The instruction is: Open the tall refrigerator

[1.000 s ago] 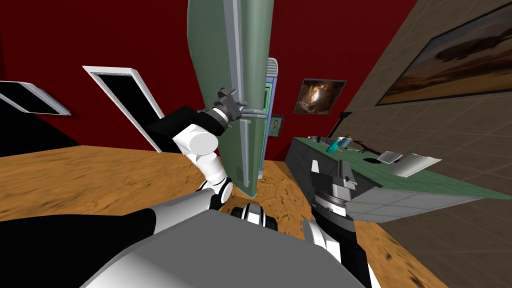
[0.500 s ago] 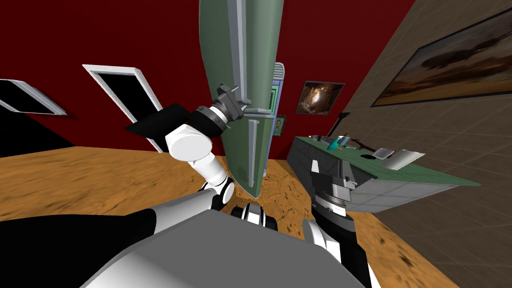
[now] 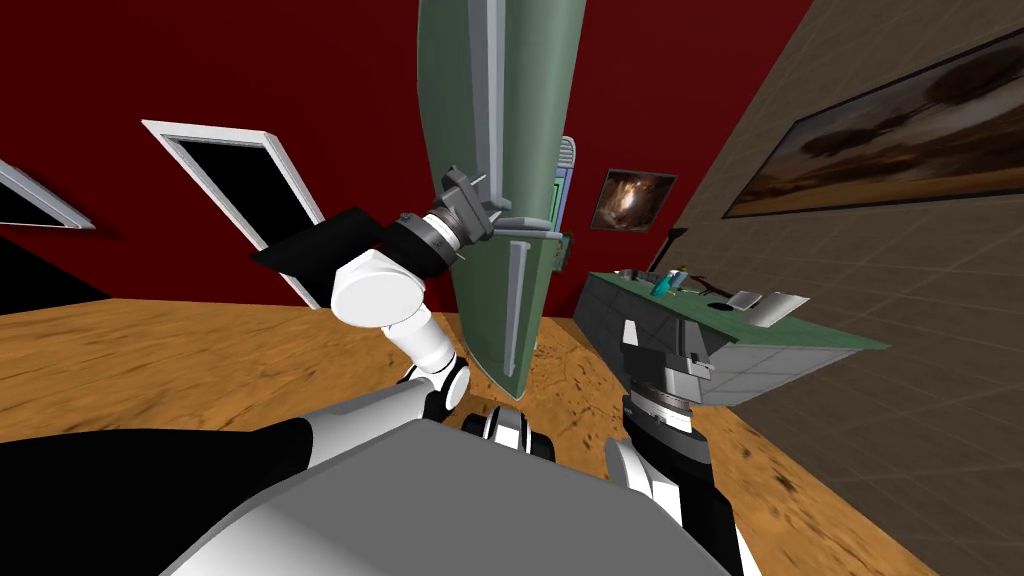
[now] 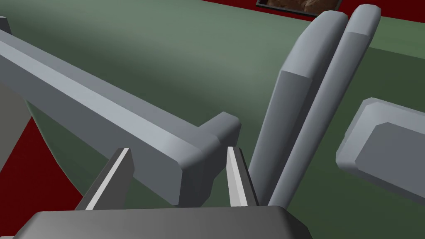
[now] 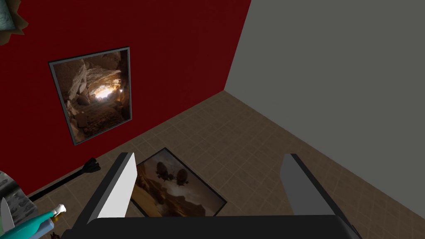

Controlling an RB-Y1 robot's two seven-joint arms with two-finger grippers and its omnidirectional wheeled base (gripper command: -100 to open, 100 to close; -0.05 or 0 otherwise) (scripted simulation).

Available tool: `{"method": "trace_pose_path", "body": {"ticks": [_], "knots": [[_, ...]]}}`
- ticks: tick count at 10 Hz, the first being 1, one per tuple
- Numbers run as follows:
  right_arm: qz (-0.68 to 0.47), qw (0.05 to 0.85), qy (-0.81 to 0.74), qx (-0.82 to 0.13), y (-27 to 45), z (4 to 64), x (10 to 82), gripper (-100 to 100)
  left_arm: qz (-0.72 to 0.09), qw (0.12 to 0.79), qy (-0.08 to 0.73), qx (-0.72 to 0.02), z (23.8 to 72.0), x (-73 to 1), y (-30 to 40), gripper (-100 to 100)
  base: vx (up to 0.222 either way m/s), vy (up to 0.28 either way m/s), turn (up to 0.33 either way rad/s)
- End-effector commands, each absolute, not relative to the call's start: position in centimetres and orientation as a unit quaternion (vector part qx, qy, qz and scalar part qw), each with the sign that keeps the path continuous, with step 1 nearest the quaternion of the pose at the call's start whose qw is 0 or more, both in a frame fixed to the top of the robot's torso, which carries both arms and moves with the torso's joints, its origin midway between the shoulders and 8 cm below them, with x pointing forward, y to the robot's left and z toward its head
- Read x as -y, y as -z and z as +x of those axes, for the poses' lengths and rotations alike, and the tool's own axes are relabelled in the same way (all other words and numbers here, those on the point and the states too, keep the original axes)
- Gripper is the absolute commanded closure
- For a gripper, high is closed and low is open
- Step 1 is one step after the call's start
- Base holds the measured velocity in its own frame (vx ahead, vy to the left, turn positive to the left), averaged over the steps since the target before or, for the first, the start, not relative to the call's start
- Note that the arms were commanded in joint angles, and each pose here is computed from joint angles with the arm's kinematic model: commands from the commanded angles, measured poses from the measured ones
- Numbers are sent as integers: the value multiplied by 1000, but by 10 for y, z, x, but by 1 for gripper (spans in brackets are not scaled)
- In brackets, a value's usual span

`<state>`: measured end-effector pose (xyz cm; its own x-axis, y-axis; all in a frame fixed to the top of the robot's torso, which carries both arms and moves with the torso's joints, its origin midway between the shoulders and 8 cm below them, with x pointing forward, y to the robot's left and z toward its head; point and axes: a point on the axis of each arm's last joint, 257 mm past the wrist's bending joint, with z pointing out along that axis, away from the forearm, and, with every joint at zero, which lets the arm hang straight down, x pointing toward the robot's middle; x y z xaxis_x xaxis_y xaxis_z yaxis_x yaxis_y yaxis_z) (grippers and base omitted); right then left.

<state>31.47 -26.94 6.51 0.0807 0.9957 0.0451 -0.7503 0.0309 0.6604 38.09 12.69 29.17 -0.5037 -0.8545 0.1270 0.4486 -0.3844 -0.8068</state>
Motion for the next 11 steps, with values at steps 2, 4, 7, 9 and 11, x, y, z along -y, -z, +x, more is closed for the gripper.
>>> {"method": "trace_pose_path", "body": {"ticks": [2,4,7,9,11], "knots": [[274,682,-640,-224,-65,315,269,0,-259,394,802,-366,371,-118,-298,100,-102,251,-60],[274,682,-640,-224,-65,315,269,0,-253,384,808,-368,367,-112,-300,100,-110,240,-89],[274,682,-640,-224,-65,315,269,0,-241,363,819,-372,360,-102,-302,100,-124,273,-83],[274,682,-640,-224,-65,315,269,0,-240,349,820,-385,359,-93,-301,-100,-101,186,-16],[274,682,-640,-224,-65,315,269,0,-238,345,821,-388,358,-92,-312,-100,26,-62,108]]}}
